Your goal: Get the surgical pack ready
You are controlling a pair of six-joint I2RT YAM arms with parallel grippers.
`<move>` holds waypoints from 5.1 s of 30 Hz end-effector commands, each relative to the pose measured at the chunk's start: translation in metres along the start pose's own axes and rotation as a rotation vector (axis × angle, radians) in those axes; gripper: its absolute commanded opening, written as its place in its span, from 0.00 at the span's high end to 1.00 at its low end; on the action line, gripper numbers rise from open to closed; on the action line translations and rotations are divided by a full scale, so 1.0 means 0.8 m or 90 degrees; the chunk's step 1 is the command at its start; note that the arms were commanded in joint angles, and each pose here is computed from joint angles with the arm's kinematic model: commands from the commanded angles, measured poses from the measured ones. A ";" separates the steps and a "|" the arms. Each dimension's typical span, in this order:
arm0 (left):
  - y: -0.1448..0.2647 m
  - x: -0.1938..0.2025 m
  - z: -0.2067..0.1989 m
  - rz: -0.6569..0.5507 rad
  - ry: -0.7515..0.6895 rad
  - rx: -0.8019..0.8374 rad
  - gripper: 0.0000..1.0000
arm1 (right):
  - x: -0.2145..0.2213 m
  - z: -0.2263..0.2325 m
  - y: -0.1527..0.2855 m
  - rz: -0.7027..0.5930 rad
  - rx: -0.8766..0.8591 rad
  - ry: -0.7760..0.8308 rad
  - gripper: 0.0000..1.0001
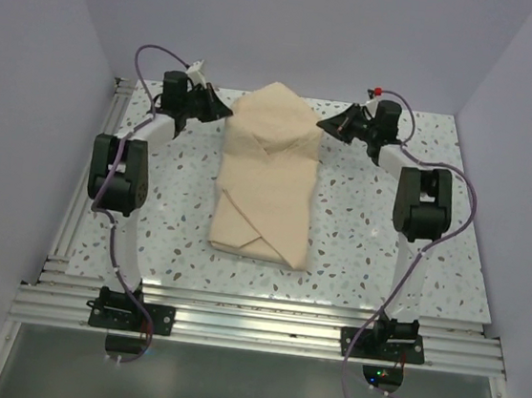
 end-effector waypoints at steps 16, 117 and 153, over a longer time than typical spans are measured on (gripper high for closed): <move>0.136 -0.007 -0.094 -0.111 -0.060 0.066 1.00 | 0.044 0.085 0.109 -0.025 -0.075 0.071 1.00; 0.154 0.283 -0.110 0.105 0.109 -0.077 1.00 | 0.189 0.063 0.135 0.071 0.312 0.202 0.45; 0.105 0.273 -0.092 0.341 0.134 0.100 0.89 | 0.241 0.141 0.057 0.250 0.612 0.528 0.40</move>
Point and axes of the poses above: each gripper's point midway between its finger pads, its own y axis back along the fingers, its own z axis along the line the jaws close on, x = y × z, the point moved 8 cm from there along y, back along the fingers
